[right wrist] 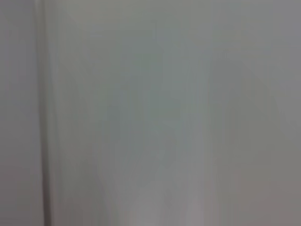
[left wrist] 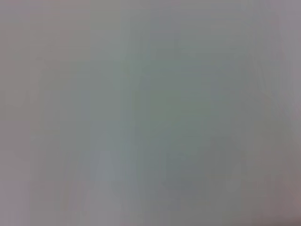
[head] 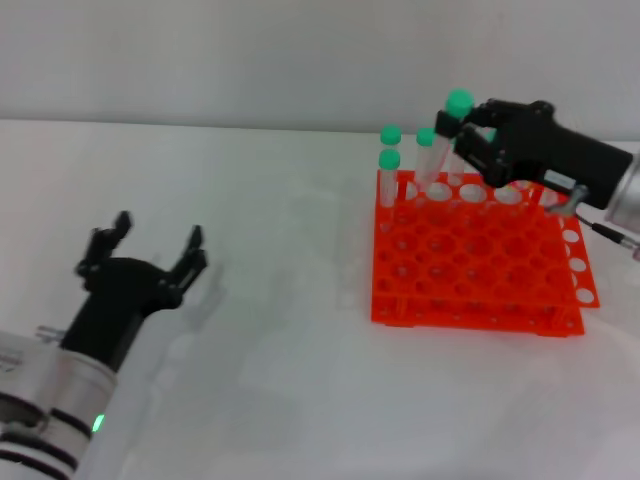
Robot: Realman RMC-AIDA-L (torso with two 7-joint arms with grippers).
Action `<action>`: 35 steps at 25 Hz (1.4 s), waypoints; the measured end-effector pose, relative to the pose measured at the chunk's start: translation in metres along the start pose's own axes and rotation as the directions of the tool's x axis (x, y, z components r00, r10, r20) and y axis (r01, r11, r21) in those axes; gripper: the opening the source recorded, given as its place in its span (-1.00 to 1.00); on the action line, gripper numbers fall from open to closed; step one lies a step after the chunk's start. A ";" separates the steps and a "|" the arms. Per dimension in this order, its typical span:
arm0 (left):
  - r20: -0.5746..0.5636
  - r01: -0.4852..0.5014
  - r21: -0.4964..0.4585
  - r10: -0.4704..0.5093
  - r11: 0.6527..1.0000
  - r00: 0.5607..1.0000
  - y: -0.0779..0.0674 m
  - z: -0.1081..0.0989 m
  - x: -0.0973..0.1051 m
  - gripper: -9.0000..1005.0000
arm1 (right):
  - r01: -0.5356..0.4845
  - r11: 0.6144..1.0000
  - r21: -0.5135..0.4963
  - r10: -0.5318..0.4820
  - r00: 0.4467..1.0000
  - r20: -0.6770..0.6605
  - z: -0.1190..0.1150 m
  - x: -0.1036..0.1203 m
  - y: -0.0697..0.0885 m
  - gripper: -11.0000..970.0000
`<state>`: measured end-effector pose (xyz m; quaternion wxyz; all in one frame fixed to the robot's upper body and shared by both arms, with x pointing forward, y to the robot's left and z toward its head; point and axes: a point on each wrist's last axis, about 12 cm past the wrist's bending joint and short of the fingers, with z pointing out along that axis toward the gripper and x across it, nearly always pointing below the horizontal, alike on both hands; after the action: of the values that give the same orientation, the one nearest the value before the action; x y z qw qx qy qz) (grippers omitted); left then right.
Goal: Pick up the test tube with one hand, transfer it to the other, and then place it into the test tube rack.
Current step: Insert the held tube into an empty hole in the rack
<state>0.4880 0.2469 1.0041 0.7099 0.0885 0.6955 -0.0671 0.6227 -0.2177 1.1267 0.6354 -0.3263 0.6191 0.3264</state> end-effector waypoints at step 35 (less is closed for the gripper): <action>0.020 0.072 -0.056 -0.071 0.996 0.997 0.018 -0.006 0.000 0.77 | 0.018 0.994 0.105 0.002 0.982 -0.189 0.035 0.015 -0.007 -0.57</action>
<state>0.4862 0.2661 1.0042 0.7155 0.0426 0.6934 -0.0737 0.6485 -0.1932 1.1128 0.5915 -0.3238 0.6919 0.2579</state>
